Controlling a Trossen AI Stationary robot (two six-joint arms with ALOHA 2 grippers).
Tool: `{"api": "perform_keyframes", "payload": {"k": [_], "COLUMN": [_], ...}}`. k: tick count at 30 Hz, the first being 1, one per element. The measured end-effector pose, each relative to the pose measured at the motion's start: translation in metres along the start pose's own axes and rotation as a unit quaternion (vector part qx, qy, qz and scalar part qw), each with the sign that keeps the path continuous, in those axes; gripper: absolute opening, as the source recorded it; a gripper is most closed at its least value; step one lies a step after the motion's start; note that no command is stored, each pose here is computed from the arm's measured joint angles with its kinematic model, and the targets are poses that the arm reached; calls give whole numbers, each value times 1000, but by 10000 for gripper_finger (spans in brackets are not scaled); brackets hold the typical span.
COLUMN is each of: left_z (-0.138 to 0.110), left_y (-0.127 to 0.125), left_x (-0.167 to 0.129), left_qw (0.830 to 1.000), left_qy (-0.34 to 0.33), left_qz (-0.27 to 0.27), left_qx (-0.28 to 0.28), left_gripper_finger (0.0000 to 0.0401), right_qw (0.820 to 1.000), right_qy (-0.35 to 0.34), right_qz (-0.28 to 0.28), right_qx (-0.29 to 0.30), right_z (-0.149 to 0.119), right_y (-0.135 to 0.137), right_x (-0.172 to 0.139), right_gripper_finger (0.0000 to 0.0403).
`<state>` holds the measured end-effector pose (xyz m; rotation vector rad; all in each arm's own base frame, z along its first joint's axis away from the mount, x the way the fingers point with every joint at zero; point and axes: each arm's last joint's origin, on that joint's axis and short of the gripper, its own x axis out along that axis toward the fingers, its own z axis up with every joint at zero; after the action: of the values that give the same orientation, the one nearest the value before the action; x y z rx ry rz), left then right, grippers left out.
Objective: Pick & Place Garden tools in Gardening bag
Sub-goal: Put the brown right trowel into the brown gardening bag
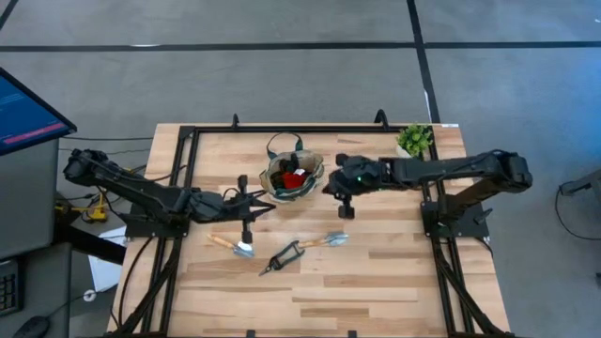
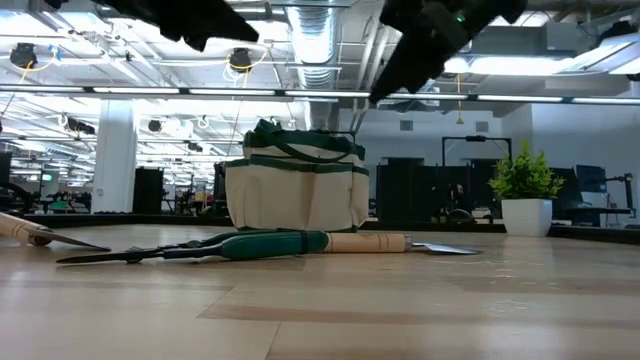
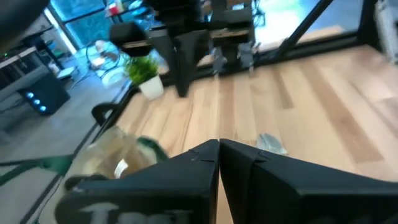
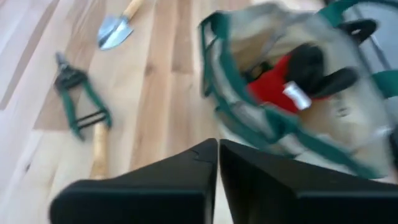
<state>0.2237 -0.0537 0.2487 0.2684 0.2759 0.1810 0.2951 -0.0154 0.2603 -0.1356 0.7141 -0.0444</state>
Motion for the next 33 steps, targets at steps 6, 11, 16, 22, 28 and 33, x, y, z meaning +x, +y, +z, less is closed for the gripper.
{"api": "perform_keyframes", "payload": {"k": [6,11,16,22,28,33], "left_z": [-1,-8,-10,-3,-28,-65], "left_y": [-3,-13,-23,-24,-13,-6], "left_x": [-1,-8,-19,-41,-60,-71], "left_qw": [1000,998,996,994,995,991], "left_qy": [6,41,53,30,-2,-77], "left_qz": [-7,-36,-67,-97,-98,-90], "left_qx": [6,33,26,33,-2,-56], "left_gripper_finger": [3,3,3,3,3,3], "right_qw": [999,998,998,1000,999,999], "right_qy": [11,19,-3,-16,-19,-41], "right_qz": [30,54,60,10,12,0], "right_qx": [2,-4,5,-18,-33,-35], "right_z": [-21,-32,-34,-33,-34,-41], "right_y": [26,46,65,85,98,96], "right_x": [10,12,12,6,3,7], "right_gripper_finger": [13,2,3,2,1,1]}}
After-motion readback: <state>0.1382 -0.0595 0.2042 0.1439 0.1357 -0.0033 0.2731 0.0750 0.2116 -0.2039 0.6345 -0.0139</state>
